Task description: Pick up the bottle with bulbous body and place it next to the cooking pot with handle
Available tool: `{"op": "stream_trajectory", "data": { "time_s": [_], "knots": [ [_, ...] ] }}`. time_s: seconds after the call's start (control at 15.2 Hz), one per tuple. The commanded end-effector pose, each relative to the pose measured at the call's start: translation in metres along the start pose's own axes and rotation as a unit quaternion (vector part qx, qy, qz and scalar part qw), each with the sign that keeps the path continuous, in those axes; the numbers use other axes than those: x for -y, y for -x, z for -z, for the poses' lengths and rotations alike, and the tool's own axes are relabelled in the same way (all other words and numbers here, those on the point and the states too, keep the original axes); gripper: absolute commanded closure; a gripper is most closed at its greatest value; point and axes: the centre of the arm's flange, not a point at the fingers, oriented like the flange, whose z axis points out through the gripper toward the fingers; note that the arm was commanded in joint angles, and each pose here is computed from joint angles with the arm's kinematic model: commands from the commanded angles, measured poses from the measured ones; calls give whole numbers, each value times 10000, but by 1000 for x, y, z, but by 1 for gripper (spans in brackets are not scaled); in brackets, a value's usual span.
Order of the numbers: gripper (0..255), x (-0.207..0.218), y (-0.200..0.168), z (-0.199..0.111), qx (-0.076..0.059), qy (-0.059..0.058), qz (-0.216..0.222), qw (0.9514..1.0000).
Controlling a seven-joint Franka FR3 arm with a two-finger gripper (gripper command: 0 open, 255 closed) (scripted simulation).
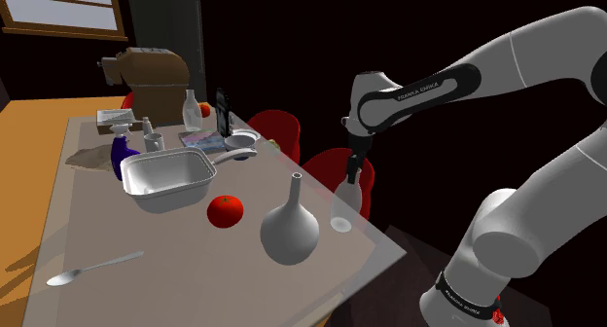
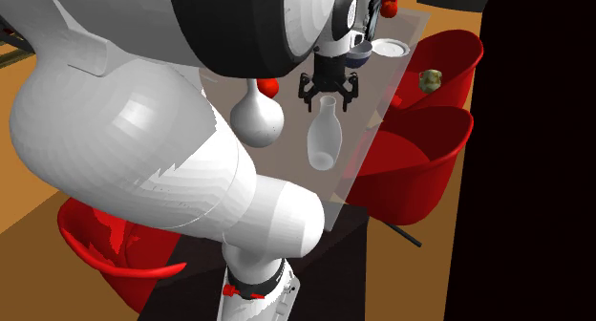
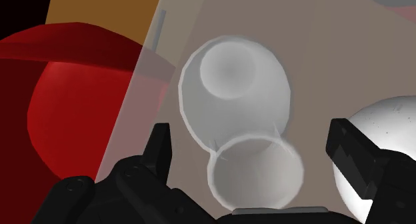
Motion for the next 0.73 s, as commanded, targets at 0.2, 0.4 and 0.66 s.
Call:
{"op": "stream_trajectory", "data": {
  "time_s": [0.2,0.4,0.66],
  "knots": [
    [255,0,0,0,0,0,0,10000],
    [255,0,0,0,0,0,0,10000],
    [255,0,0,0,0,0,0,10000]
  ]
}}
